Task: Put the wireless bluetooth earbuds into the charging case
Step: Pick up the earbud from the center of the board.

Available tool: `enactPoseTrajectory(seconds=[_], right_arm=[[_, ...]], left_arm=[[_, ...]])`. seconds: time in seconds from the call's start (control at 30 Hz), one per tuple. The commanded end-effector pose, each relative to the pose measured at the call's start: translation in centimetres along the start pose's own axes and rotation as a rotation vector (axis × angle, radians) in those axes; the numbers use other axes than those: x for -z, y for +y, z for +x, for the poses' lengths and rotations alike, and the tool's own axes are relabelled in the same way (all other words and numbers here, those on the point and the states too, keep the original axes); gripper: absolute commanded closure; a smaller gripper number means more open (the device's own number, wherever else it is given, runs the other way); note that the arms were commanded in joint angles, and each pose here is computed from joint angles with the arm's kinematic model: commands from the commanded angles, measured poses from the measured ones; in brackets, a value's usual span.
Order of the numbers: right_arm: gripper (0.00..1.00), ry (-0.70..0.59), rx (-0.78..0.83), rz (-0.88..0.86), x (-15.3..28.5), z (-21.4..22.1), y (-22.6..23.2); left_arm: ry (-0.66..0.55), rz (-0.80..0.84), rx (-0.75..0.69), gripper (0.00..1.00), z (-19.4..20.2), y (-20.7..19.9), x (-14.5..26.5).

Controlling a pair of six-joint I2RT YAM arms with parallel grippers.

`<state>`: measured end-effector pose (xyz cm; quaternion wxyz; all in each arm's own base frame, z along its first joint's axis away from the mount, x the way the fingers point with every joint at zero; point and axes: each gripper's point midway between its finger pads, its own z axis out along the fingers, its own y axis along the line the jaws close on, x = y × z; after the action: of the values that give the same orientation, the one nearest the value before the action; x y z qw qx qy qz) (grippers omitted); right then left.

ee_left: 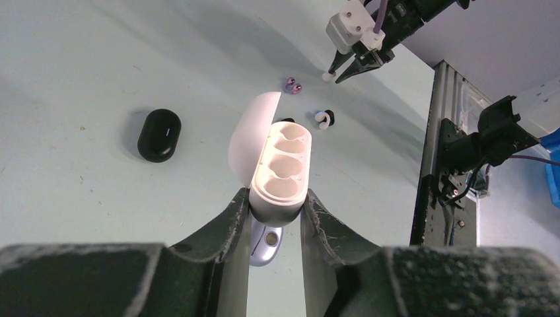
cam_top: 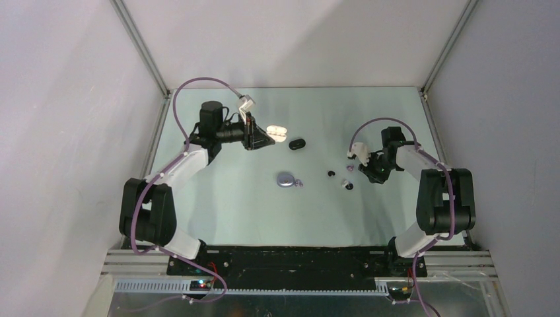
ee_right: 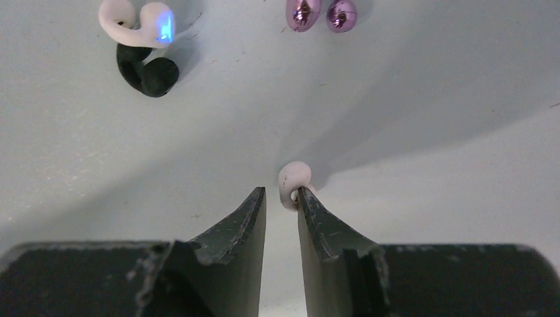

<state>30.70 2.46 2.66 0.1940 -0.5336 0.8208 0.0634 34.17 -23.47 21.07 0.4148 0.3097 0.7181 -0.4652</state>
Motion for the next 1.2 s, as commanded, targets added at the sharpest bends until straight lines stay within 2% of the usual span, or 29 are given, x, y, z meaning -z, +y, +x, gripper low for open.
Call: enactPoseTrajectory(seconds=[0.0, 0.33, 0.57, 0.77, 0.97, 1.17], right_arm=[[0.72, -0.004, 0.032, 0.067, 0.2, -0.3, -2.2], [0.79, -0.011, 0.028, 0.096, 0.3, -0.5, -2.8], [0.97, -0.051, -0.006, 0.088, 2.9, -2.2, -2.6], [1.0, -0.194, 0.005, 0.038, 8.3, -8.8, -0.1], [1.0, -0.382, 0.129, -0.004, 12.7, -19.0, 4.5], [1.0, -0.551, 0.146, -0.092, 15.8, -27.6, 7.3]], left_arm=[[-0.04, -0.001, -0.081, 0.98, -2.5, -0.3, 0.4], [-0.04, -0.002, -0.076, 0.98, -2.5, -0.2, 0.3], [-0.047, 0.015, -0.102, 0.98, -2.7, -0.4, 0.3], [-0.068, 0.083, -0.196, 0.98, -3.1, -1.0, 0.0], [-0.084, 0.133, -0.26, 0.98, -3.7, -1.1, -0.5], [-0.12, 0.236, -0.348, 1.0, -4.4, -2.8, -0.7]])
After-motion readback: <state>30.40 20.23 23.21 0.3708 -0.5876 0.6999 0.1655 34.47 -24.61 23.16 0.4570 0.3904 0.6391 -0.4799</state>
